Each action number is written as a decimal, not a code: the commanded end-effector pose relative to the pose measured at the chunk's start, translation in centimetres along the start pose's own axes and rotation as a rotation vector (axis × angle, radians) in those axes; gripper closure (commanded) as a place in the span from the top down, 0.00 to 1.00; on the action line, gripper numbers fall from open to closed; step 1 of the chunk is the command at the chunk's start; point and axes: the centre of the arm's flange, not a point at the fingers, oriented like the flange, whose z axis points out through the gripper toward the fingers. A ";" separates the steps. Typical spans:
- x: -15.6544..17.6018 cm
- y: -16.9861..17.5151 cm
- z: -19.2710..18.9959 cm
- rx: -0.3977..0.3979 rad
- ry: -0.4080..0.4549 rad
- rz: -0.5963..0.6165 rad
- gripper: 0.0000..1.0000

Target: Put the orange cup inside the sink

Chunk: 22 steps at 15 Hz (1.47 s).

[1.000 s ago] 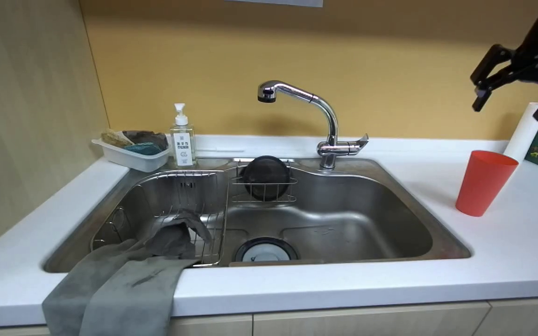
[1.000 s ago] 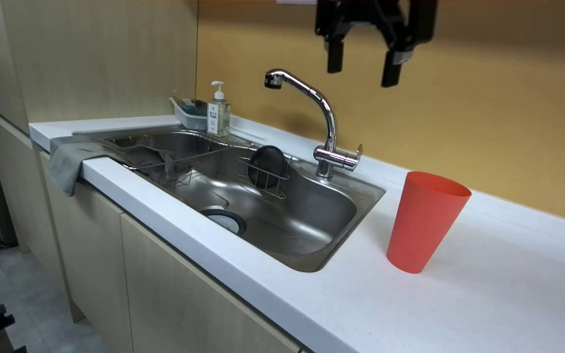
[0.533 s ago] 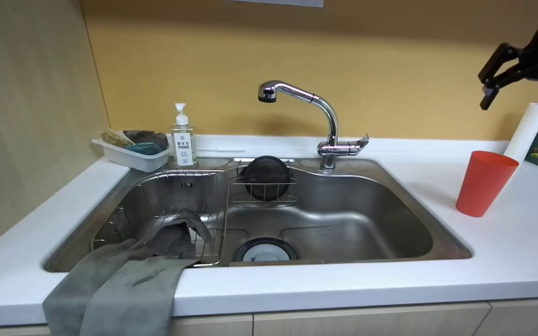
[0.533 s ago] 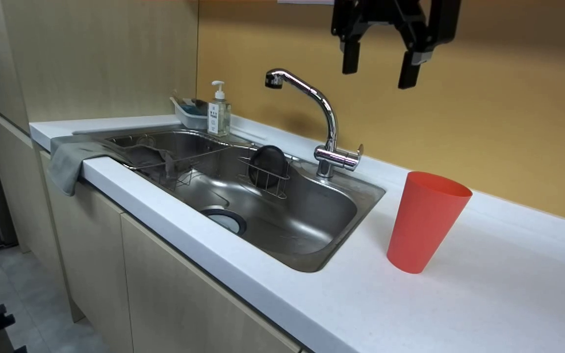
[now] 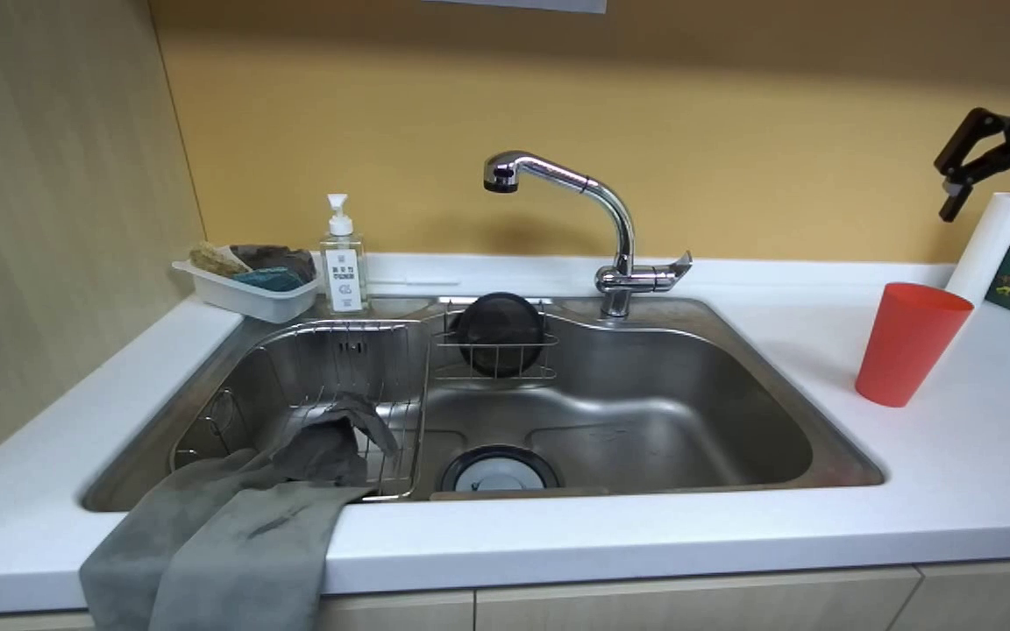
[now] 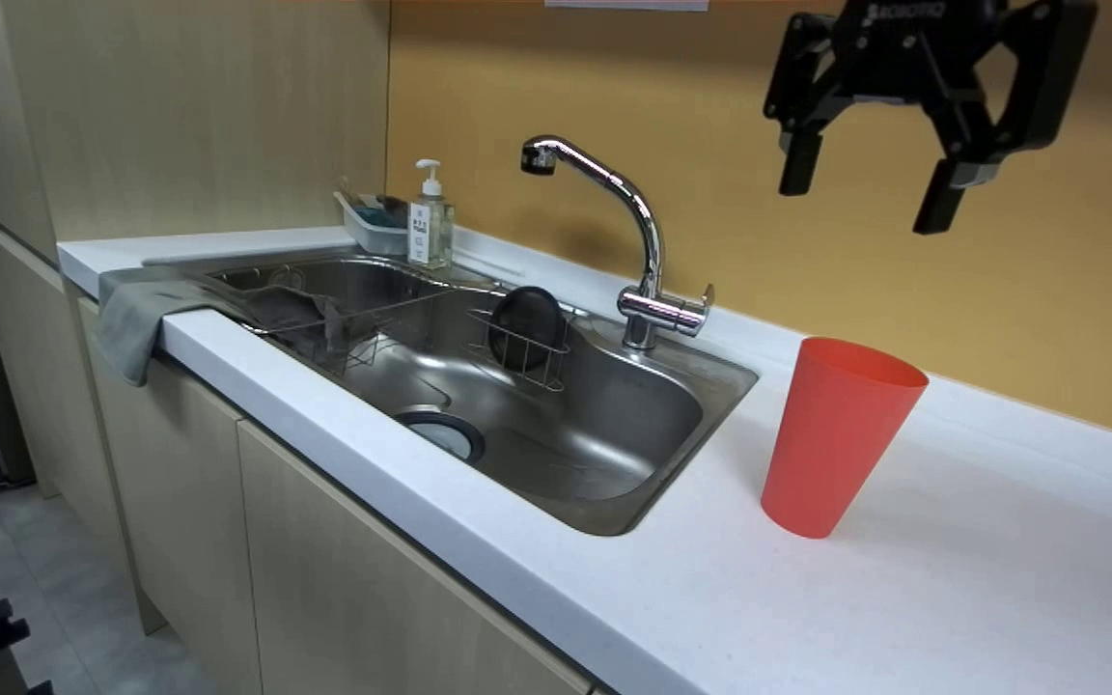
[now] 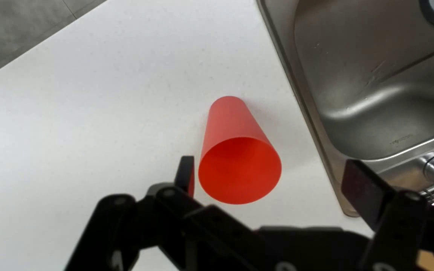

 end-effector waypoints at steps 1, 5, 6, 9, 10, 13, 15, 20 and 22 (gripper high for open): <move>3.8 -0.5 1.0 -0.013 -0.018 0.022 1.00; 6.5 0.2 2.8 -0.015 -0.022 0.058 1.00; 7.2 0.7 3.2 -0.012 -0.027 0.069 1.00; 8.6 2.2 4.3 -0.004 -0.046 0.112 1.00; 9.0 2.7 4.8 -0.004 -0.052 0.125 1.00; 9.6 3.8 6.4 0.006 -0.075 0.157 1.00; 9.8 4.4 7.6 0.014 -0.089 0.174 1.00; 9.9 4.5 10.5 0.035 -0.104 0.191 1.00; 9.5 4.4 11.3 0.039 -0.109 0.181 1.00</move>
